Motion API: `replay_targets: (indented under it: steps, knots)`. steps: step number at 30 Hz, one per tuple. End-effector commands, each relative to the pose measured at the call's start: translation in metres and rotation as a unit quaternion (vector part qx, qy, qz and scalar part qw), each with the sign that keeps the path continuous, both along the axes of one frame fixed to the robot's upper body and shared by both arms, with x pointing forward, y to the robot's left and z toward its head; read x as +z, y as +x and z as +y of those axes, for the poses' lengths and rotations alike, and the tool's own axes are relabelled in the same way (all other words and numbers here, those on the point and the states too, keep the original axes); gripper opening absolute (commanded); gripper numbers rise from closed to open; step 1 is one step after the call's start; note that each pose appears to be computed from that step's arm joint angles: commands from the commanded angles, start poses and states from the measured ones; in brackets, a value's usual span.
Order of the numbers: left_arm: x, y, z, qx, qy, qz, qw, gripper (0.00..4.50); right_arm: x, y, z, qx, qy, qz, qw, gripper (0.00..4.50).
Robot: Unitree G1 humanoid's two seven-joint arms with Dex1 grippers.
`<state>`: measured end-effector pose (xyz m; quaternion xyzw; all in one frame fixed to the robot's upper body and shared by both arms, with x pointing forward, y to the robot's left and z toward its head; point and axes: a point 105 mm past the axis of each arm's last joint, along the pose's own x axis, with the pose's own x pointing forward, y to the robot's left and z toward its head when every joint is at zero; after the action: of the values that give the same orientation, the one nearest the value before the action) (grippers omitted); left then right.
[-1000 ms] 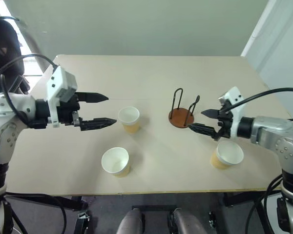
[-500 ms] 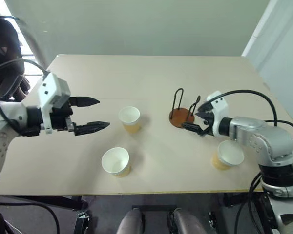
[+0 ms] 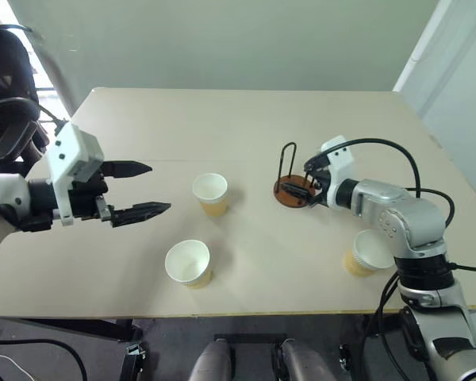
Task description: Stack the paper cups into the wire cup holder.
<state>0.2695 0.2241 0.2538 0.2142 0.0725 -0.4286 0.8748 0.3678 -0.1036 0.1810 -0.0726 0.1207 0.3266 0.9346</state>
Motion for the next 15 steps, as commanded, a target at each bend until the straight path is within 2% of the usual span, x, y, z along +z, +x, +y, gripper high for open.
replay_targets:
  steps: [1,9,15]
  knots:
    - [0.0128,-0.0046,-0.0004,0.003,0.01,-0.027,1.0,4.5,0.0168,0.001,0.0049,0.008,-0.002,-0.035,0.999,2.89]
    - [0.0134,-0.0035,-0.001,0.003,0.011,-0.032,0.999,4.5,0.015,0.0016,0.007,0.011,-0.012,-0.036,0.999,0.02]
    - [0.0132,-0.0035,-0.0009,0.003,0.012,-0.034,0.999,4.5,0.0127,0.001,0.0075,0.016,-0.015,-0.034,0.999,0.02]
